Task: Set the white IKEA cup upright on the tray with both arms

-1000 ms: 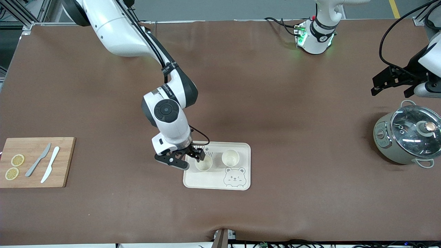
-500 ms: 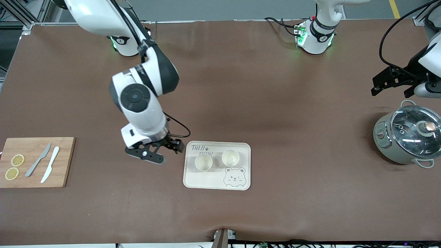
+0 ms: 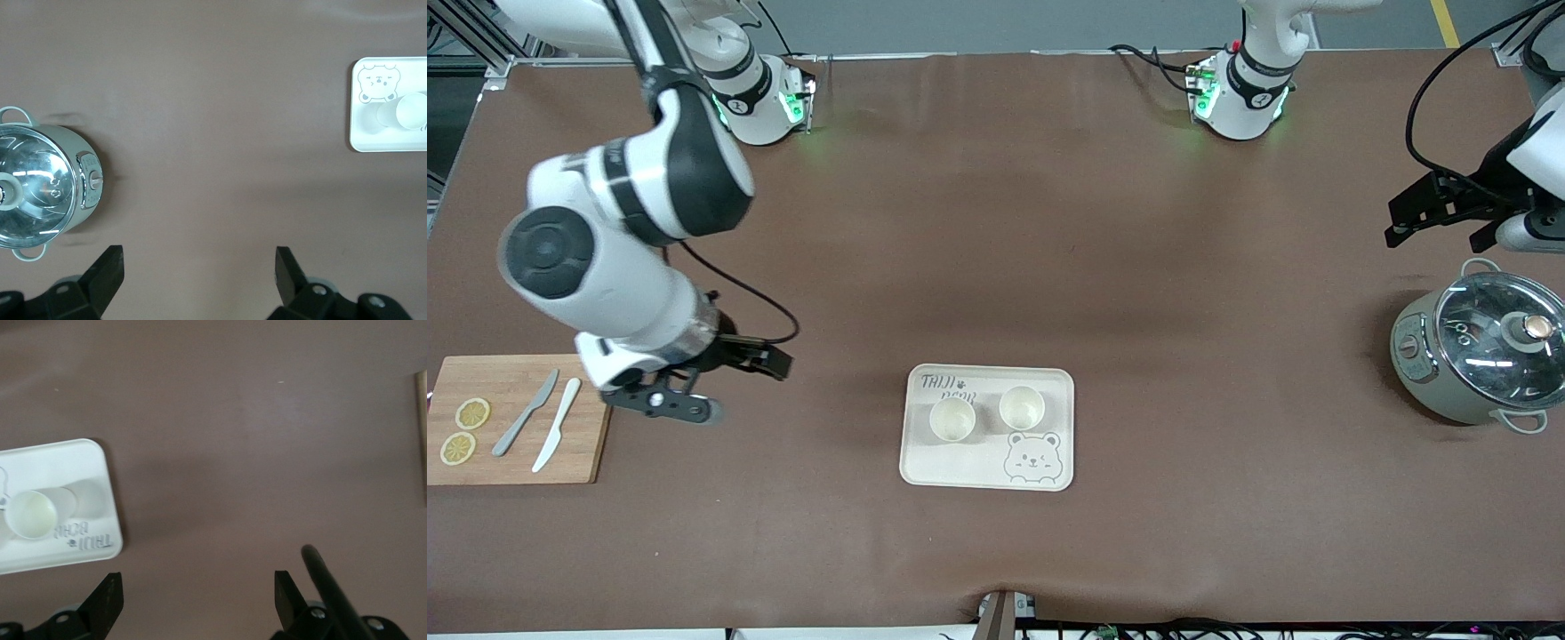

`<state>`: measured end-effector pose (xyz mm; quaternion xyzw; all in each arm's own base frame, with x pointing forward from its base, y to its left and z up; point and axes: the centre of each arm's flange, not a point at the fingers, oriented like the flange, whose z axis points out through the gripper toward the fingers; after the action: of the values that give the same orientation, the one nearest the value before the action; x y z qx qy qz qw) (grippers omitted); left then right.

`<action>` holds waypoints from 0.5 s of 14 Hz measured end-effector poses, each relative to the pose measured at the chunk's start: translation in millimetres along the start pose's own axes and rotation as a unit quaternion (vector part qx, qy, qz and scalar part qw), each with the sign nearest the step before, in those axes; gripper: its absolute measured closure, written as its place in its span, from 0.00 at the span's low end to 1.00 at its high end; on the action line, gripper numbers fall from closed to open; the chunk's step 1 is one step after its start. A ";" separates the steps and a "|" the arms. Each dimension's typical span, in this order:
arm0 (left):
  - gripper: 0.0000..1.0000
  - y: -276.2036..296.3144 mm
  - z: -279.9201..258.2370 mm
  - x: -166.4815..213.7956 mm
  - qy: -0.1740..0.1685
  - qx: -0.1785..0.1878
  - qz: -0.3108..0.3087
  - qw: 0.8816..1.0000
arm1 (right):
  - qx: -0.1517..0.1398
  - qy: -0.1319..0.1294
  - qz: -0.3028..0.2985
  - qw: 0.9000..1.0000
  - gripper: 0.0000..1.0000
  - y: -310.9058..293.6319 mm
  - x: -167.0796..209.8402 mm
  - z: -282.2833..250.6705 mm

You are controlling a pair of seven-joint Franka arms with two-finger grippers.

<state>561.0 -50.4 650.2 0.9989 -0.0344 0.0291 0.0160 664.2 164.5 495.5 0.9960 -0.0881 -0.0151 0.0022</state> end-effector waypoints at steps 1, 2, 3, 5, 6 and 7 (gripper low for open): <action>0.00 0.0 0.2 0.1 0.000 0.000 0.000 1.000 | -0.002 -0.005 -0.007 1.000 0.00 20.9 4.2 -6.3; 0.00 0.0 0.6 0.3 -0.001 0.000 0.000 1.000 | -0.002 -0.008 -0.012 1.000 0.00 40.9 8.8 -12.2; 0.00 -0.1 1.3 0.6 -0.001 0.000 0.002 1.000 | -0.001 -0.008 -0.018 1.000 0.00 58.9 13.1 -17.1; 0.00 -0.8 3.5 1.7 -0.003 0.003 0.012 1.000 | 0.001 -0.006 -0.030 1.000 0.00 89.3 20.4 -22.5; 0.00 -1.0 5.1 2.5 -0.004 0.004 0.018 1.000 | 0.001 -0.006 -0.036 0.999 0.00 101.1 23.6 -22.9; 0.00 -0.8 6.8 3.3 -0.006 0.004 0.021 1.000 | 0.001 -0.006 -0.044 0.999 0.00 111.4 26.4 -22.7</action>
<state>564.7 -50.1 643.6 0.9981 -0.0553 0.0238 0.0109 671.3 50.3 518.3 0.9988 -0.0443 -0.0209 -0.0004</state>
